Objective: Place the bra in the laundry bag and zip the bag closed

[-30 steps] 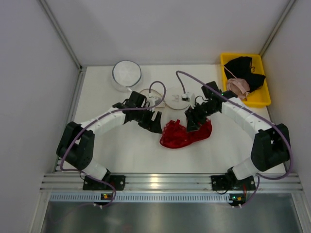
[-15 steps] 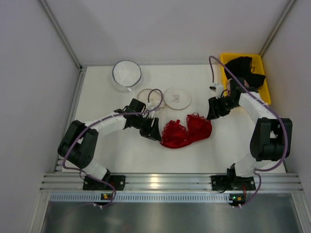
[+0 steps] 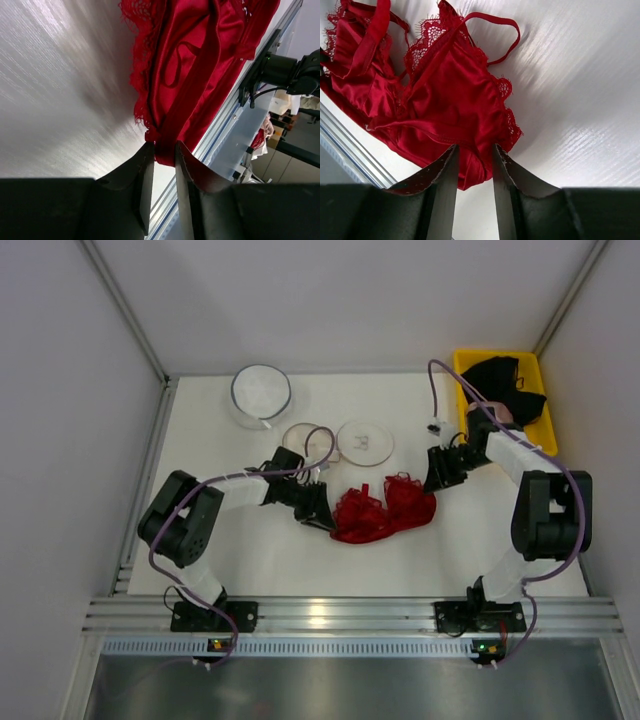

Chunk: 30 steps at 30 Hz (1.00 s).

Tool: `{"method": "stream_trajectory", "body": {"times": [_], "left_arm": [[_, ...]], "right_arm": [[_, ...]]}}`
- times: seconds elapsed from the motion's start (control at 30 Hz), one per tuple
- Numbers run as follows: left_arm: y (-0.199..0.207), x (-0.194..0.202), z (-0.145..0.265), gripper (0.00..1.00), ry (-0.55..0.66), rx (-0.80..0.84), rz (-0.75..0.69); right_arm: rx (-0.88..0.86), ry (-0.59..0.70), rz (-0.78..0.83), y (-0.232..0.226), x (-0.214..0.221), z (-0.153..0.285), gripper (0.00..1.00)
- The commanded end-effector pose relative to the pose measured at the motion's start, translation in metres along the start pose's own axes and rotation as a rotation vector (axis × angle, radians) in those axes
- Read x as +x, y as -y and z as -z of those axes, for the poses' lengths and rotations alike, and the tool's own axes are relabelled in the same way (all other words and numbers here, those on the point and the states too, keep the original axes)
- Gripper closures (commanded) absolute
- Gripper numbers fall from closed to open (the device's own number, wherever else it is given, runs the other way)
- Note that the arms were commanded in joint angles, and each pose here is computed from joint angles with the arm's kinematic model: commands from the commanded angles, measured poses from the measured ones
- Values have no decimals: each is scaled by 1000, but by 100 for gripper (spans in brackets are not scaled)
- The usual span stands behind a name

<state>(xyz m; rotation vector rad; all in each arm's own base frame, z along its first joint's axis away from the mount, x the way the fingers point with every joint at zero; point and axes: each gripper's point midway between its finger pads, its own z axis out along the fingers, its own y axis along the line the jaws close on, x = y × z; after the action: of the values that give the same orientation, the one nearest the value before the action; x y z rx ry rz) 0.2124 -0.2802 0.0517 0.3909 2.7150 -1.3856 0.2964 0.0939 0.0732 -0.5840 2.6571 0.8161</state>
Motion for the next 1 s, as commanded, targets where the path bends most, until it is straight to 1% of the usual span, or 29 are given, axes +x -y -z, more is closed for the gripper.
{"method": "stream_trajectory", "body": {"times": [0.0,0.03,0.07,0.1,0.13,0.17,0.2,0.4,0.53,0.57,0.6,0.67,0.7,0.8,0.87,0.97], "left_arm": [[17,-26,-1,73,49,62,-36],[17,-27,-1,76,51,61,-36],[18,-27,-1,80,51,65,-38],[19,-29,0,91,56,64,-41],[19,-29,0,97,56,64,-41],[19,-30,0,100,59,61,-36],[21,-30,1,100,61,60,-37],[23,-30,8,100,72,38,-39],[22,-28,9,100,74,28,-60],[21,-29,9,100,75,23,-62],[21,-28,9,100,73,19,-64],[20,-29,10,99,73,15,-70],[20,-29,10,99,73,13,-73],[22,-29,11,98,72,13,-85],[22,-30,12,97,76,12,-91],[20,-29,11,96,68,7,-92]], "right_arm": [[-51,28,4,-8,-5,-2,68],[-66,34,3,-11,-6,-2,73],[-70,35,-2,-12,-6,-2,76],[-80,40,-4,-14,-7,-2,85],[-80,44,-4,-14,-9,-1,89],[-81,54,-5,-16,-11,1,93],[-93,58,-4,-19,-12,2,100],[-112,108,-4,-32,-21,14,100],[-83,82,4,-28,-15,16,100],[-57,59,-4,-22,-11,15,96],[-47,51,2,-21,-13,16,73],[-19,45,-24,-9,-9,24,64],[-4,56,-29,-5,-11,28,56],[81,107,-79,21,-17,48,55],[107,131,-118,32,-18,52,55],[63,107,-175,35,-8,40,55]]}}
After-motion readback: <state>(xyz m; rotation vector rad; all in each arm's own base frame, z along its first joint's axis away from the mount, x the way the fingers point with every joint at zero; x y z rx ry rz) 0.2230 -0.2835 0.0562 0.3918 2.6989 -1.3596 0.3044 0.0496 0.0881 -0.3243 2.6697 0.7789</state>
